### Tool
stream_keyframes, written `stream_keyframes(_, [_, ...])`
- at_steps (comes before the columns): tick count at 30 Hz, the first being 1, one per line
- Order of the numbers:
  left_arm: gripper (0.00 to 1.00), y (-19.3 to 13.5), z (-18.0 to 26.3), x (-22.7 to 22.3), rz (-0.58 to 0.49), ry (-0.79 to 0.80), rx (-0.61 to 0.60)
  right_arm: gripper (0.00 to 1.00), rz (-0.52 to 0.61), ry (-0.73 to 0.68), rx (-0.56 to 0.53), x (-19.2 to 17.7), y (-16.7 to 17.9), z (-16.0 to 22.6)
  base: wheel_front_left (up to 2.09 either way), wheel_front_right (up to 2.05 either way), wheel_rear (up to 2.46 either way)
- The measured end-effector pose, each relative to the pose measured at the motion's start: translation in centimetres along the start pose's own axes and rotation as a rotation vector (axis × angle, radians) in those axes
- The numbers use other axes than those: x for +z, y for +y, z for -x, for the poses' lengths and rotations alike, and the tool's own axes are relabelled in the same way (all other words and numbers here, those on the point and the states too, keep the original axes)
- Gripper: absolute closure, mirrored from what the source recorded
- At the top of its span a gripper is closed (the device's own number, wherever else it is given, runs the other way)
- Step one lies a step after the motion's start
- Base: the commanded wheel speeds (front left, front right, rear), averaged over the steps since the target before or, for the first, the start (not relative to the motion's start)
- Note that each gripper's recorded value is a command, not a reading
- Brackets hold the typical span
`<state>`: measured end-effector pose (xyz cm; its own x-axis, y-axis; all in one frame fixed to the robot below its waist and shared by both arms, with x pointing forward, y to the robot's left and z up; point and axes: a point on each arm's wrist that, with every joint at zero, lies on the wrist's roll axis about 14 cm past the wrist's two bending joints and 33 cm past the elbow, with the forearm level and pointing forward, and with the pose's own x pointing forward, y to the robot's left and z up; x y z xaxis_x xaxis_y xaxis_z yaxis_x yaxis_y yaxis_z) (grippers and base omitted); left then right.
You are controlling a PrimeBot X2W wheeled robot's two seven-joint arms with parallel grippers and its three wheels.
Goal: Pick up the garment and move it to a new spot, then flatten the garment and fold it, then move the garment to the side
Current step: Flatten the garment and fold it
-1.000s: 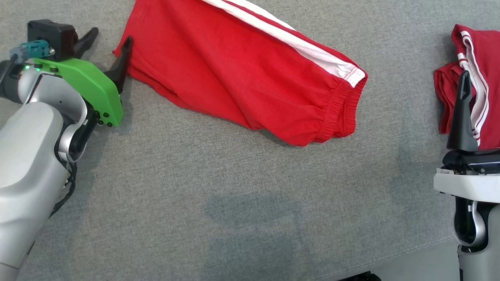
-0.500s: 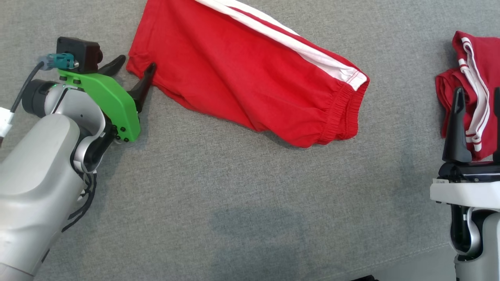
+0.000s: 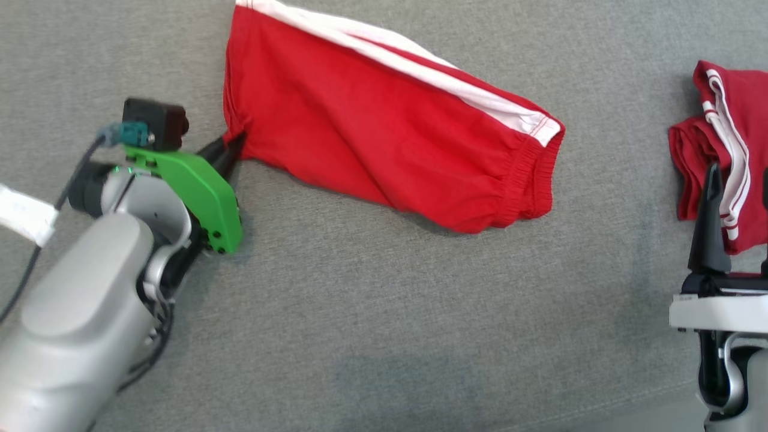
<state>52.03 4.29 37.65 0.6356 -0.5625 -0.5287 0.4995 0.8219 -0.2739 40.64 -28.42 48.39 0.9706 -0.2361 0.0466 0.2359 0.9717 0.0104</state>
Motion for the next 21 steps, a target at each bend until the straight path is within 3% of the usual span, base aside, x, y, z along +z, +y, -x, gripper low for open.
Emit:
stream_keyframes(5, [1.0,-1.7,3.3,-1.6,0.093,-0.059,0.049,0.0,-0.012,0.042,0.034,-1.2,1.1,0.9,0.0,0.0,0.0])
stream_keyframes(12, [1.0,-3.0,9.3,-4.2,0.234,-0.157,0.189,0.0,-0.007,0.055,0.149,-1.5,4.9,1.4,0.0,0.0,0.0])
stream_keyframes(19, [1.0,-3.4,14.1,-5.7,0.306,-0.217,0.288,0.0,-0.009,0.032,0.291,-0.9,9.4,1.3,0.0,0.0,0.0])
stream_keyframes(20, [0.95,-3.3,14.6,-5.7,0.317,-0.227,0.299,0.0,-0.009,0.028,0.316,-0.8,10.2,1.2,0.0,0.0,0.0])
stream_keyframes(21, [0.67,-3.4,14.9,-5.8,0.324,-0.237,0.302,0.0,-0.013,0.024,0.34,-0.8,10.9,1.2,0.0,0.0,0.0])
